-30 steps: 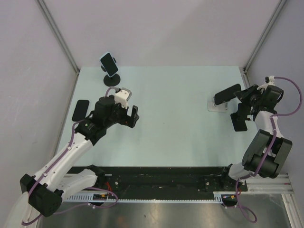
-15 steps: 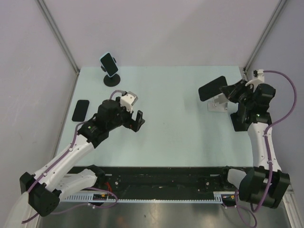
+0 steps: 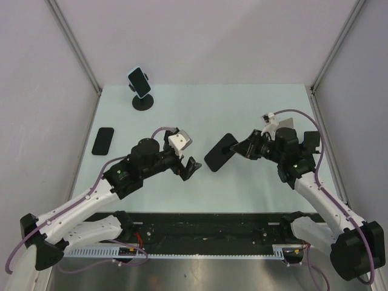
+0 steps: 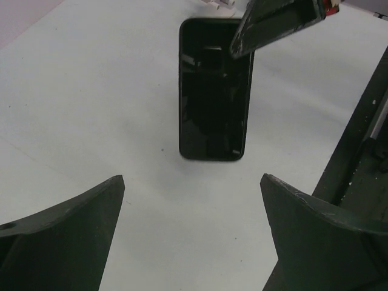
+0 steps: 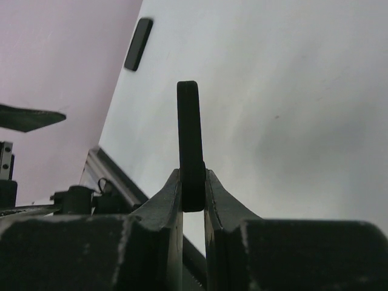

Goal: Remove the phone from the phone stand

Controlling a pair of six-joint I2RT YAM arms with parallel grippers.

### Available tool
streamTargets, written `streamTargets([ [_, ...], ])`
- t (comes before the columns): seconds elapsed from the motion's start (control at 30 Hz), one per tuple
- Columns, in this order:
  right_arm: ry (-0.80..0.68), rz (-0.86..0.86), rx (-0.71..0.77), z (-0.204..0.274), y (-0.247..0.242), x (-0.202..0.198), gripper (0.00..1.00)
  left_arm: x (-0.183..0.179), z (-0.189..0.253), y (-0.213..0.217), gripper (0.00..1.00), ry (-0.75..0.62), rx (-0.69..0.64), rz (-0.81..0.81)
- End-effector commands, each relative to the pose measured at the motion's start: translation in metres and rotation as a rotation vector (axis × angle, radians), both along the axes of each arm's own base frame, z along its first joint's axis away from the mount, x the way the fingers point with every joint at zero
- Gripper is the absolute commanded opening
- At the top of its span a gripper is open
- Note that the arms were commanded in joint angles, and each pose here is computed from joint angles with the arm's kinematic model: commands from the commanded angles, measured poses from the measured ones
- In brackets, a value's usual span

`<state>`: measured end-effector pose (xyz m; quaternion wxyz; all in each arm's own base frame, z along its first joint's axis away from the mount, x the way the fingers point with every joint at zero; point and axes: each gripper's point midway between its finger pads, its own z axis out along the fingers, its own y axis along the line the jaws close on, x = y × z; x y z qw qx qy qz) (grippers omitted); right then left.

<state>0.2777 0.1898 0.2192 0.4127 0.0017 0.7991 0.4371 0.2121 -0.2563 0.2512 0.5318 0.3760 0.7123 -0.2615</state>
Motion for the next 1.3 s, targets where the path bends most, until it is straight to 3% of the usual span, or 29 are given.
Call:
streamTargets([
  [0.0, -0.144, 0.042, 0.126, 0.047, 0.035, -0.007, 0.00, -0.001, 0.031, -0.015, 1.00, -0.123, -0.017, -0.041],
  [0.27, -0.173, 0.146, 0.222, 0.066, 0.082, -0.034, 0.00, -0.001, 0.015, -0.033, 1.00, -0.168, 0.084, -0.022],
  [0.7, -0.181, 0.184, 0.279, 0.078, 0.095, -0.045, 0.00, 0.021, -0.032, -0.014, 1.00, -0.133, 0.223, 0.160],
  [1.0, -0.184, 0.188, 0.282, 0.080, 0.095, -0.046, 0.00, 0.016, -0.043, -0.019, 1.00, -0.100, 0.227, 0.130],
  [1.27, -0.175, 0.185, 0.273, 0.077, 0.094, -0.046, 0.00, 0.013, -0.045, -0.021, 0.86, -0.101, 0.231, 0.102],
])
